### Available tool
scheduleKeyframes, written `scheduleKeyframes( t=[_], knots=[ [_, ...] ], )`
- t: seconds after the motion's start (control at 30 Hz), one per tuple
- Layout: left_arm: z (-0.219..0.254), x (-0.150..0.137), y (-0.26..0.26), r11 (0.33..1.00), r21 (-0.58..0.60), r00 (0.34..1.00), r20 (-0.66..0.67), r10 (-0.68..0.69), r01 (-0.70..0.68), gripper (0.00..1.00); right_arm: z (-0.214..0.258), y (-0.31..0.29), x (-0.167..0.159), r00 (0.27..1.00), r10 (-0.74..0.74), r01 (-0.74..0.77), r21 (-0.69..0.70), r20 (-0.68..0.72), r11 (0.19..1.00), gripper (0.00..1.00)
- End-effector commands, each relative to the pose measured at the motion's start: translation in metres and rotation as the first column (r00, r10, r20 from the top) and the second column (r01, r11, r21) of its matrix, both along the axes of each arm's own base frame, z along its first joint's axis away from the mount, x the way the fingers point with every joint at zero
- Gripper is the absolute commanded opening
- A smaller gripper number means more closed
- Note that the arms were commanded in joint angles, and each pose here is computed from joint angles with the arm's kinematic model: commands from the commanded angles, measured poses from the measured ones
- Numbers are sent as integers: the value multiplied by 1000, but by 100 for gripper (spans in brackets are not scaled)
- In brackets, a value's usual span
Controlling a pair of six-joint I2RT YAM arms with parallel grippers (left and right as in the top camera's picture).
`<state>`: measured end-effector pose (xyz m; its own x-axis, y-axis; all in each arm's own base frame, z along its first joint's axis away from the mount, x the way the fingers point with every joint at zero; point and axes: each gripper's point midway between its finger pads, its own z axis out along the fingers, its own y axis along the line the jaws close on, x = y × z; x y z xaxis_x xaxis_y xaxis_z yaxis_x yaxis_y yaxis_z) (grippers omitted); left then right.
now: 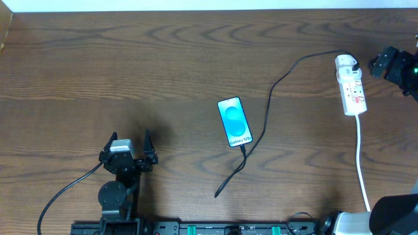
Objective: Plug charger to phone and switch on socket
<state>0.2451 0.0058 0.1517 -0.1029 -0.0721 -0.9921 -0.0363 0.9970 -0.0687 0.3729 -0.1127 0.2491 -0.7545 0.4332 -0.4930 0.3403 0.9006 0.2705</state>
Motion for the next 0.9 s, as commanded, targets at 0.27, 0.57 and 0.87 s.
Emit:
scheduleKeyframes(
  t=[0.27,0.57,0.87],
  knots=[
    [-16,-2,8,999,-7,998,-53,45,-45,85,5,-1,0,1000,-9,9,4,15,1000,99],
    [-16,-2,8,999,-7,998,-53,45,-45,85,3,-9,-2,999,-33,32,-31,-2,999,99],
    [-16,-2,8,999,-7,998,-53,45,-45,85,15,2,0,999,-5,7,-49,46,999,99]
  ],
)
